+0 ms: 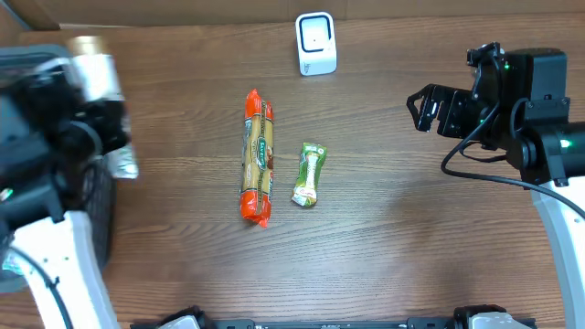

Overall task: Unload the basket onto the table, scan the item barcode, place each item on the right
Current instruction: 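Reach the left gripper into the basket and grasp the white tube, then place the white tube left of the spaghetti with the left gripper, then reach the left gripper into the basket and grasp the mint-green wipes pack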

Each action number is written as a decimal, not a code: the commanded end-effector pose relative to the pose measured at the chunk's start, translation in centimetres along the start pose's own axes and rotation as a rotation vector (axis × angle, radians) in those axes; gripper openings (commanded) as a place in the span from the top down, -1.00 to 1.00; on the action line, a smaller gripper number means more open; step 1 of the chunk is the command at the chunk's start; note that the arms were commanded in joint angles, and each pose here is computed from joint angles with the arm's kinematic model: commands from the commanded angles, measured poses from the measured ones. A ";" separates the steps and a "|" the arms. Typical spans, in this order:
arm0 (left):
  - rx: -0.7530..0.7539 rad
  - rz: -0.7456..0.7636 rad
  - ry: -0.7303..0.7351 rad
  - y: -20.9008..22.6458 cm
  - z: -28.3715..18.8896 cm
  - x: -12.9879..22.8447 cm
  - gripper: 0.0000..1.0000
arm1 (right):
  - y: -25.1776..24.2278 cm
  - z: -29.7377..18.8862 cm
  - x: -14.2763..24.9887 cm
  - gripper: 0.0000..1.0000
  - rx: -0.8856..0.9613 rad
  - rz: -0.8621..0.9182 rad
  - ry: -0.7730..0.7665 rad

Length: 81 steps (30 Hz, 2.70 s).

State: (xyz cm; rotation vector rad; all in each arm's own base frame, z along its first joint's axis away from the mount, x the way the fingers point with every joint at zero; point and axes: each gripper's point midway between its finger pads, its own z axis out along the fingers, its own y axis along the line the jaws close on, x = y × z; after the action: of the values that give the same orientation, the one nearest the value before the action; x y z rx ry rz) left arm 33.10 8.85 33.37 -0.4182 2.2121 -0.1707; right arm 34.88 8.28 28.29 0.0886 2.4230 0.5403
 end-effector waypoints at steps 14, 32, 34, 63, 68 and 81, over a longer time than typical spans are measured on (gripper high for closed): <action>-0.288 0.017 0.654 -1.3 15.5 14.8 0.92 | 0.5 -0.6 -0.4 -1.00 -0.007 -0.006 -0.011; -0.286 0.155 0.832 -5.4 19.2 18.6 -0.56 | 0.6 -0.6 -0.5 -1.00 -0.008 -0.008 -0.015; -0.244 0.156 0.730 -7.4 17.0 13.4 -0.57 | 0.6 -0.6 -0.6 -1.00 -0.009 -0.009 -0.018; -0.651 -0.658 0.278 21.7 -6.0 3.7 -0.99 | 0.7 -0.6 -1.0 -1.00 -0.013 -0.017 -0.032; -0.661 -0.673 0.336 24.1 -2.0 7.1 -0.99 | 0.6 -0.6 -0.8 -1.00 -0.011 -0.015 -0.024; -0.819 -0.467 0.298 31.5 4.8 13.6 -0.99 | 0.6 -0.6 -0.6 -1.00 -0.009 -0.012 -0.018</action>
State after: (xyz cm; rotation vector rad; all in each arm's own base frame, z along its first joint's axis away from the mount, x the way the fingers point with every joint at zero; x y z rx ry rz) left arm 22.60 32.64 13.19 -1.4886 2.3204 0.3382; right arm 34.76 8.26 28.18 0.0902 2.4298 0.5390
